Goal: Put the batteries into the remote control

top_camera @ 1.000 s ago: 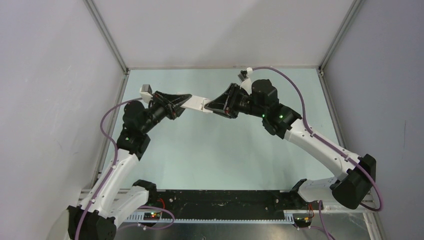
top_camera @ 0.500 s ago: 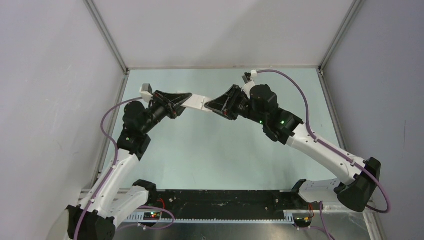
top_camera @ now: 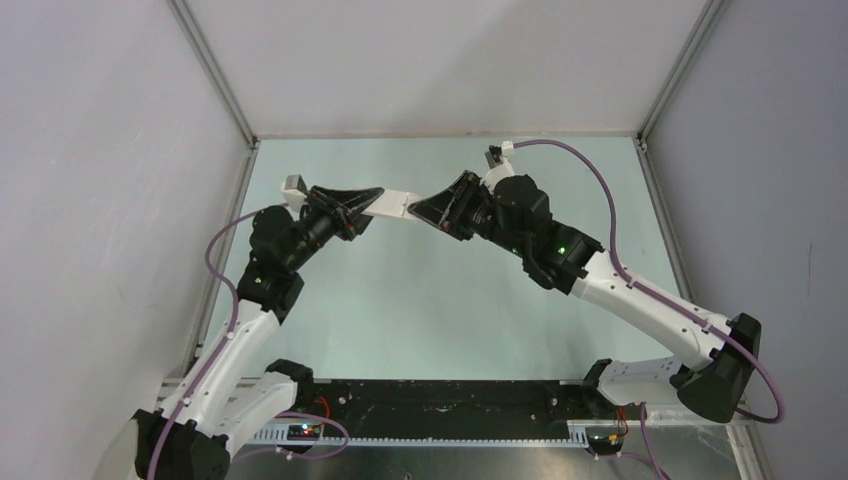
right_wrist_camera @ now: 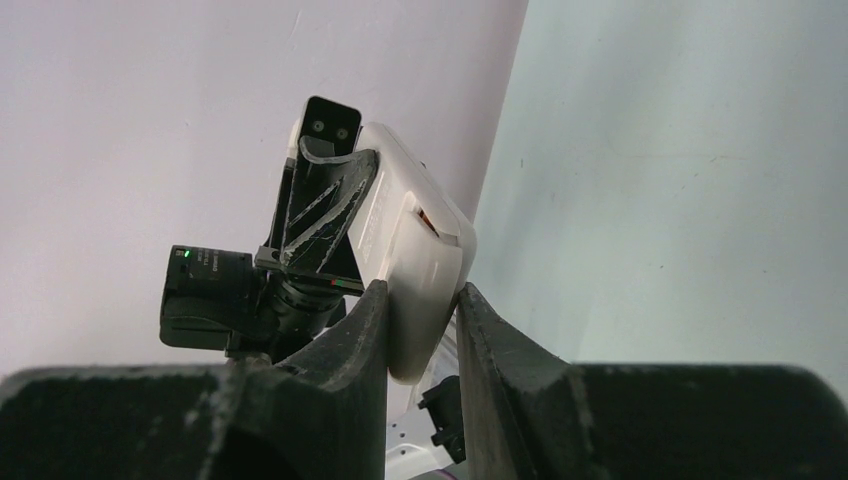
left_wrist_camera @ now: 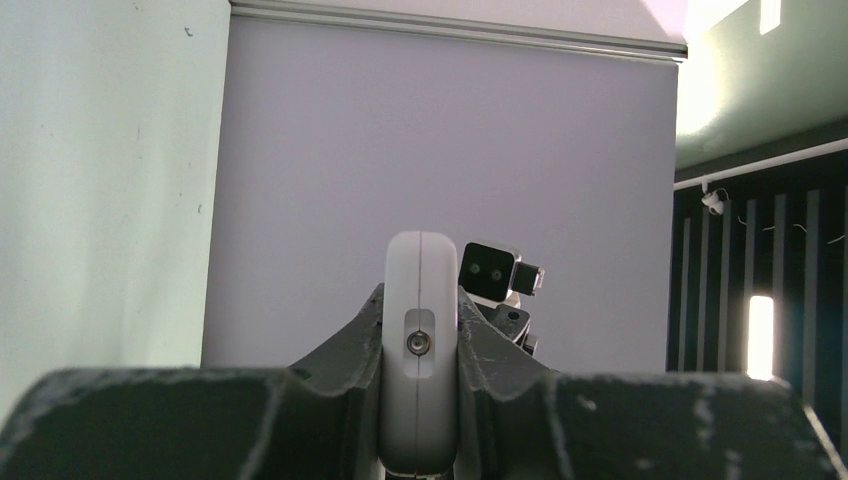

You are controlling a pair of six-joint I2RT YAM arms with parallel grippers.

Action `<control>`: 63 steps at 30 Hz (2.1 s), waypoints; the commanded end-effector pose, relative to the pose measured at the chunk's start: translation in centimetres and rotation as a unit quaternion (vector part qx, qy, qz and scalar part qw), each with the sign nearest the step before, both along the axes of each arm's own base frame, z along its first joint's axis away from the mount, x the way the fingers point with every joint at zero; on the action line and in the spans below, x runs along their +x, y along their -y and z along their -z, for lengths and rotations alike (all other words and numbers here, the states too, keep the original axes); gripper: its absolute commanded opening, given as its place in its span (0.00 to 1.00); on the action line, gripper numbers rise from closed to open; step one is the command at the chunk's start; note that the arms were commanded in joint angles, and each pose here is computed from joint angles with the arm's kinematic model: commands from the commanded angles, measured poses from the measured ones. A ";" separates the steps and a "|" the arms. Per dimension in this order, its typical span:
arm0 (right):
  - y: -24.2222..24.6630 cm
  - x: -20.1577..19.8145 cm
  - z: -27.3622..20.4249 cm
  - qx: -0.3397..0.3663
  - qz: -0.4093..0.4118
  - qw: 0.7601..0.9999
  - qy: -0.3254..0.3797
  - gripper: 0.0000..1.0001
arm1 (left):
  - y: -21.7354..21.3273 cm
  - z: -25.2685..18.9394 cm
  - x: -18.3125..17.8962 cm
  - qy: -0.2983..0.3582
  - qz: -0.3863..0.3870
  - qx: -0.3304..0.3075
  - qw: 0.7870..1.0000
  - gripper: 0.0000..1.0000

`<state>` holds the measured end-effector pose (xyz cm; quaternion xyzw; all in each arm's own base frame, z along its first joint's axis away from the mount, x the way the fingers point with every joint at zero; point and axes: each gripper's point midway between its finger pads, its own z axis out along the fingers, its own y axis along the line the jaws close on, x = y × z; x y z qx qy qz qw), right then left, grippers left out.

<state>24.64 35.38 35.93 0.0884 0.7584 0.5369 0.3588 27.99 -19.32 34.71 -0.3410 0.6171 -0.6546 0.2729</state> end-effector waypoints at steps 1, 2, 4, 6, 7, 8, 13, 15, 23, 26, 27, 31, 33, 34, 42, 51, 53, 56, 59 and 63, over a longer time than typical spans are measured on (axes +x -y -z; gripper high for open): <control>1.2 1.0 1.2 -0.063 0.027 0.996 0.052 0.11 | 0.0 -1.5 -0.5 0.005 0.001 -0.030 1.000 0.00; 1.2 1.0 1.2 -0.065 0.028 0.996 0.053 0.11 | 0.0 -1.5 -0.4 0.005 0.001 -0.029 1.000 0.00; 1.5 1.0 1.1 -0.069 0.032 0.995 0.057 0.10 | 0.1 -1.5 -0.4 0.006 0.003 -0.027 1.000 0.00; 1.8 0.8 0.8 -0.068 0.032 0.995 0.058 0.10 | 0.2 -1.6 -0.3 0.012 0.003 -0.020 1.000 0.00; 1.9 0.5 0.6 -0.066 0.029 0.996 0.059 0.09 | 0.2 -1.6 -0.3 0.013 0.004 -0.018 1.000 0.00; 1.9 0.3 0.5 -0.066 0.025 0.996 0.058 0.08 | 0.3 -1.7 -0.3 0.019 0.006 -0.014 1.000 0.00; 2.1 -0.7 -0.3 -0.038 0.002 0.997 0.060 0.08 | 0.6 -2.0 -0.5 0.036 0.016 0.004 0.999 0.00; 2.2 -0.7 -0.3 -0.030 -0.002 0.998 0.053 0.07 | 0.7 -1.8 -0.5 0.038 0.019 0.008 0.999 0.00; 2.9 -1.4 -0.8 -0.023 -0.012 0.998 0.050 0.06 | 0.7 -1.3 -0.4 0.054 0.018 0.033 0.998 0.00; 3.0 -1.5 -0.8 -0.021 -0.015 0.999 0.045 0.11 | 0.8 -1.5 -0.3 0.062 0.020 0.040 0.997 0.00; 3.0 -1.5 -0.8 -0.018 -0.017 0.999 0.041 0.12 | 0.8 -1.7 -0.3 0.067 0.021 0.045 0.997 0.00; 3.2 -1.6 -1.0 -0.013 -0.018 0.999 0.037 0.21 | 1.0 -1.6 -0.2 0.069 0.025 0.053 0.996 0.00; 3.3 -1.7 -1.1 -0.009 -0.019 0.999 0.032 0.26 | 1.1 -1.4 -0.2 0.068 0.029 0.054 0.996 0.00; 3.4 -1.7 -1.1 -0.007 -0.021 0.999 0.030 0.30 | 1.1 -1.4 -0.2 0.067 0.030 0.054 0.996 0.00; 2.9 -0.9 -2.1 0.060 -0.044 0.997 -0.021 0.47 | 1.1 -0.4 -0.3 0.051 0.032 0.053 0.997 0.00; 1.2 -1.0 -1.5 0.097 -0.099 0.988 -0.069 0.47 | 1.2 0.2 -0.2 0.041 0.033 0.050 0.997 0.00; 1.1 -1.2 -1.0 0.095 -0.104 0.987 -0.078 0.46 | 1.2 0.2 -0.2 0.040 0.032 0.050 0.997 0.00; 1.1 -1.4 -0.3 0.085 -0.110 0.987 -0.085 0.45 | 1.1 0.3 -0.1 0.037 0.030 0.050 0.998 0.00; 1.1 -1.7 0.1 0.078 -0.116 0.986 -0.089 0.41 | 1.2 0.4 0.0 0.035 0.030 0.050 0.998 0.00; 1.0 -1.7 0.7 0.072 -0.121 0.985 -0.099 0.31 | 1.2 0.4 0.1 0.034 0.031 0.051 0.998 0.00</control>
